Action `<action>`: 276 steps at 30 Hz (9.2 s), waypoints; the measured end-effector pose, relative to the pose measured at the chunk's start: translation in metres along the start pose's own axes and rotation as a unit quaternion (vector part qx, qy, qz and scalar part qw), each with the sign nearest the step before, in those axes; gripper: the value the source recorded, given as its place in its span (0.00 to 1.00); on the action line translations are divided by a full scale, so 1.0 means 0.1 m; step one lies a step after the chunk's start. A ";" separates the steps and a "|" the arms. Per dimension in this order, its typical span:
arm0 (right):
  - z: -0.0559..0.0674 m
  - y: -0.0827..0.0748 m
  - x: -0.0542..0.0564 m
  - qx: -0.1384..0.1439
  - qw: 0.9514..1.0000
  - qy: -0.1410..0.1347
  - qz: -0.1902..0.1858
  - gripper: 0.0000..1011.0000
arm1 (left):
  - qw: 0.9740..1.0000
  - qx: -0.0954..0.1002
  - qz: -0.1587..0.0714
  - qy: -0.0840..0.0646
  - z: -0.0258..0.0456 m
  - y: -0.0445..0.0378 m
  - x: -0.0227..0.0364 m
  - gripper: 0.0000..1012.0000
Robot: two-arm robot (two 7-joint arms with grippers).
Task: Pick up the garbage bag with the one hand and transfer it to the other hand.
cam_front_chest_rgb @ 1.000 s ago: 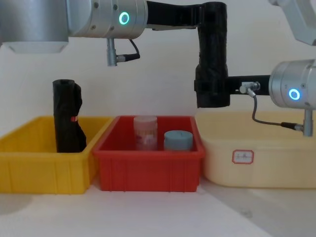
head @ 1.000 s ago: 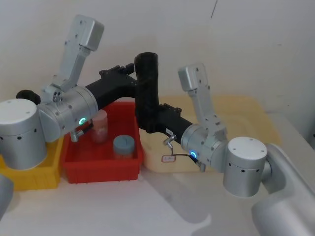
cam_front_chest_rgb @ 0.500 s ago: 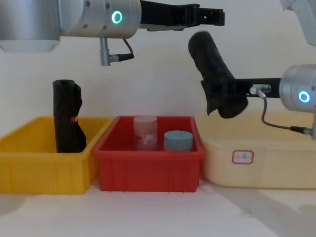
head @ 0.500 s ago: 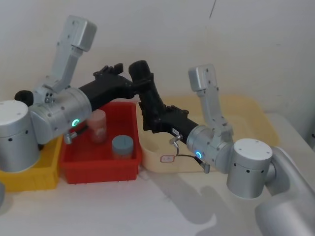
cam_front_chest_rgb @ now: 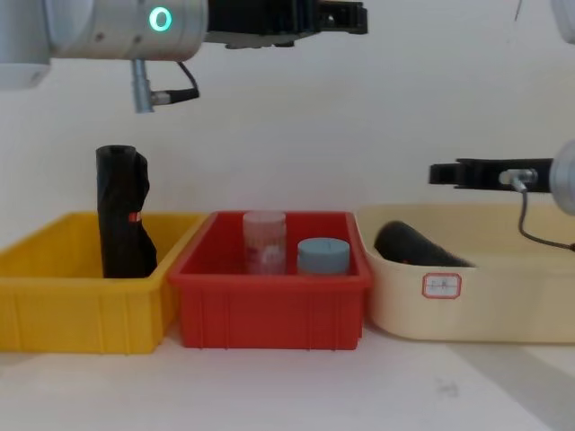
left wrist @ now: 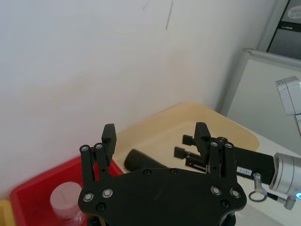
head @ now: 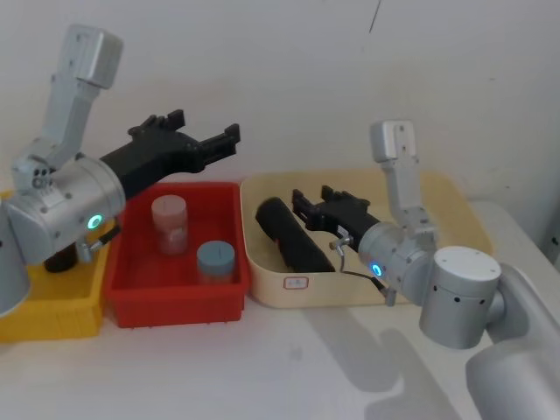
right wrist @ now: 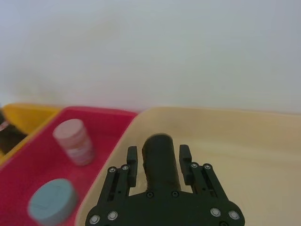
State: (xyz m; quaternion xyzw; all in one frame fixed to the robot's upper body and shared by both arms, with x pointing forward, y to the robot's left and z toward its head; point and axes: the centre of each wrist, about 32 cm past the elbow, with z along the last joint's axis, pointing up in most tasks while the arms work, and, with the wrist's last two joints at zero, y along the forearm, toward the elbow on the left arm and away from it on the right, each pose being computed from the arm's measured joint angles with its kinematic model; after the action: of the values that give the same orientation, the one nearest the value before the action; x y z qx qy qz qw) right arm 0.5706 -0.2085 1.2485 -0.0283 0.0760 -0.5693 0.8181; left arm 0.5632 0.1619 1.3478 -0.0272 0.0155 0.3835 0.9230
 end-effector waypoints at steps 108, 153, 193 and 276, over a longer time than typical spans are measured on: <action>0.19 0.08 -0.66 -0.088 0.983 -0.161 0.018 0.99 | 0.997 -0.027 0.073 -0.006 -0.011 0.417 0.109 0.99; 0.28 0.20 -0.96 -0.142 0.974 -0.152 0.088 0.99 | 0.997 -0.027 0.073 -0.006 -0.012 0.417 0.109 0.99; 0.17 0.41 -1.01 -0.161 0.972 -0.149 0.086 0.99 | 0.997 -0.027 0.073 -0.006 -0.011 0.417 0.109 0.99; 0.68 0.04 0.09 0.013 0.996 0.058 -0.064 0.78 | 0.997 -0.027 0.073 -0.006 -0.012 0.417 0.109 0.99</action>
State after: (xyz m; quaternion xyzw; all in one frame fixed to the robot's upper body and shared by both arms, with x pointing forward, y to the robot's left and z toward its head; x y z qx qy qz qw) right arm 0.5879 -0.2182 1.3144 0.0105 0.1138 -0.6218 0.7748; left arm 0.5413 0.1989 1.3445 -0.0485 0.0020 0.4506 0.8914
